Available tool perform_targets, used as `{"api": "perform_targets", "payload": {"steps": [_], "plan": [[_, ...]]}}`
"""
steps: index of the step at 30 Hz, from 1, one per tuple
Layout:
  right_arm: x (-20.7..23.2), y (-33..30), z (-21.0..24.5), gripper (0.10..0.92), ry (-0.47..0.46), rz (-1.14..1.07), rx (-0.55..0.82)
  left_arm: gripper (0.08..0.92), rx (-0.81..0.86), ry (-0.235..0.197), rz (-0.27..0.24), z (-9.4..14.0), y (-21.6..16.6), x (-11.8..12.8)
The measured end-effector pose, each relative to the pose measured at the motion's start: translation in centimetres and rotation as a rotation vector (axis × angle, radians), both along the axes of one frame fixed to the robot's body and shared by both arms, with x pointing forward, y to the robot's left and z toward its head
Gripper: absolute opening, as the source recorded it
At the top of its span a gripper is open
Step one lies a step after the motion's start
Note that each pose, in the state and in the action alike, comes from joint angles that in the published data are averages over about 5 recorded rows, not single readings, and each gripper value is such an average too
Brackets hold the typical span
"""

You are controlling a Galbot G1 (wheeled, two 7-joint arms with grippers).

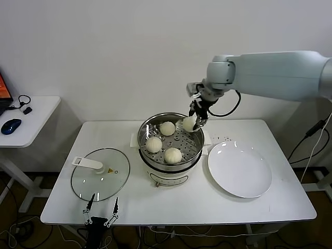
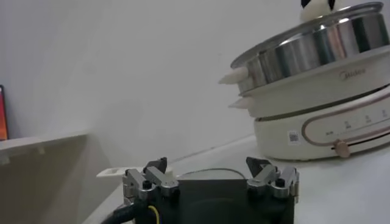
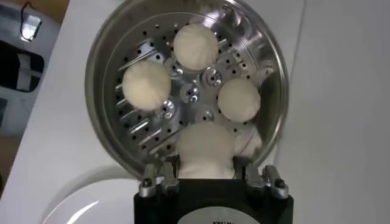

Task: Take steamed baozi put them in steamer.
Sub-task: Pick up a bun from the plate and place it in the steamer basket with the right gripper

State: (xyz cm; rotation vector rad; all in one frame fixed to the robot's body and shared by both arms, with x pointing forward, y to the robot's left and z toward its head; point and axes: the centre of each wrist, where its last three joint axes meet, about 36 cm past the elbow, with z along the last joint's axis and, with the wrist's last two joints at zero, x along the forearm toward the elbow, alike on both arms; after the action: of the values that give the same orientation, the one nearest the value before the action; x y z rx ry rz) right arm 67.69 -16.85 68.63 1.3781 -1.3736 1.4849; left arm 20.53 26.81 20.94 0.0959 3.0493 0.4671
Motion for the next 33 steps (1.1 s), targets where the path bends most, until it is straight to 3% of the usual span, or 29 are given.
{"api": "perform_targets", "payload": {"steps": [25, 33], "plan": [[1.2, 1.5, -8.6, 0.613, 0.053, 0.010, -0.017, 0.823, 0.000, 0.020, 0.009, -0.9, 0.3, -0.2], [1.3, 1.0, -8.7, 0.781, 0.040, -0.013, 0.002, 0.823, 0.000, 0.019, 0.010, -0.9, 0.3, -0.2]]}}
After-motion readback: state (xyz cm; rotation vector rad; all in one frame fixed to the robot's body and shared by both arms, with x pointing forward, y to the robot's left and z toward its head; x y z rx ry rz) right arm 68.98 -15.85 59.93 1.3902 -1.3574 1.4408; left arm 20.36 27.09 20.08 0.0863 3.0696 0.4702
